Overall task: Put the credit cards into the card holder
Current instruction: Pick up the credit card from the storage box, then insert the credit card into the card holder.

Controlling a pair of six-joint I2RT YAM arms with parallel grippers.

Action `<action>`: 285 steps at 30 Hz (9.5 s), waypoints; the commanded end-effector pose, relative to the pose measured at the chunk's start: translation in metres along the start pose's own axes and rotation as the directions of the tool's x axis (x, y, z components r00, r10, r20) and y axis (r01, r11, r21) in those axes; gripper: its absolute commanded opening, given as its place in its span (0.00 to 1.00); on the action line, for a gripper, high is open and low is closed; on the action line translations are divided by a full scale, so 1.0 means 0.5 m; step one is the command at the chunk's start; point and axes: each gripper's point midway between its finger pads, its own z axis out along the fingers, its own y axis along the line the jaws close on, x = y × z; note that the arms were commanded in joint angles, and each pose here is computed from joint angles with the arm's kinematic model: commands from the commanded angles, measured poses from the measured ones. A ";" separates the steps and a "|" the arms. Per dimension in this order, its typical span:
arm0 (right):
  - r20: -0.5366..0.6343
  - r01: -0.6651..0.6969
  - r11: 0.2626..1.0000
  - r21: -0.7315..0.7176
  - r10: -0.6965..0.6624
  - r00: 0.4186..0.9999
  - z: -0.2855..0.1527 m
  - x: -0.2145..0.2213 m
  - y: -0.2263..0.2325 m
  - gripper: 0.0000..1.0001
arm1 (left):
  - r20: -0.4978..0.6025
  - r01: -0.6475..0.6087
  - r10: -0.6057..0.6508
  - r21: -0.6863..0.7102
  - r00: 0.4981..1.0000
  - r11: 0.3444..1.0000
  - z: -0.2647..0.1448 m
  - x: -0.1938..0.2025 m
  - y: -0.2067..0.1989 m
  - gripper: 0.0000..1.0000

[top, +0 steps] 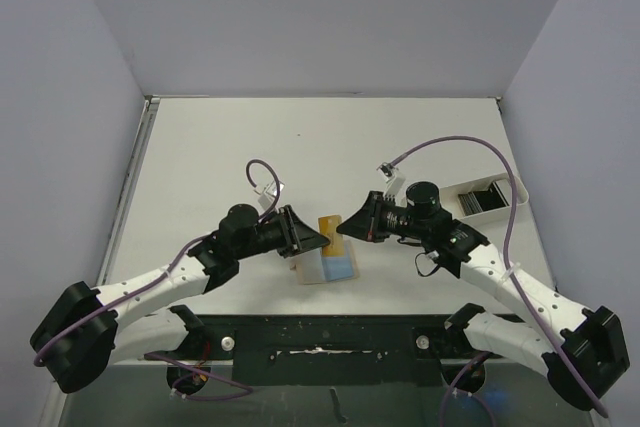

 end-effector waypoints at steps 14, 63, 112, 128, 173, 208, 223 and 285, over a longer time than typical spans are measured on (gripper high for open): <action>0.048 0.013 0.959 -0.282 0.001 0.999 -0.040 -0.018 0.116 0.06 | 0.047 -0.064 0.058 0.149 0.997 0.987 -0.022 -0.013 -0.064 0.00; -0.007 -0.071 0.914 -0.399 0.075 0.997 -0.117 -0.025 0.109 0.12 | 0.004 -0.136 0.140 0.277 0.990 0.951 -0.060 0.013 -0.113 0.00; 0.063 -0.053 0.915 -0.401 0.085 0.994 -0.082 0.000 0.134 0.07 | 0.026 -0.106 0.103 0.246 0.994 0.963 -0.062 0.000 -0.103 0.23; 0.065 -0.079 0.918 -0.389 0.113 0.991 -0.061 -0.014 0.124 0.10 | -0.059 -0.086 0.107 0.285 0.993 0.955 -0.044 0.029 -0.088 0.38; 0.003 -0.081 0.963 0.258 0.083 0.997 -0.003 0.006 -0.145 0.01 | -0.029 -0.009 0.004 -0.172 1.000 0.985 0.001 0.007 0.132 0.00; -0.142 -0.108 0.911 0.398 0.177 0.974 0.042 0.145 -0.291 0.00 | -0.040 0.074 -0.087 -0.257 0.995 0.964 -0.003 0.049 0.227 0.00; -0.147 -0.110 0.909 0.401 0.183 0.972 0.039 0.152 -0.294 0.00 | -0.056 0.107 -0.124 -0.240 0.991 0.965 0.008 0.060 0.238 0.00; -0.216 -0.012 0.809 0.587 0.172 0.961 0.005 0.144 -0.279 0.00 | -0.044 0.081 -0.097 -0.286 0.994 0.955 0.053 0.049 0.256 0.00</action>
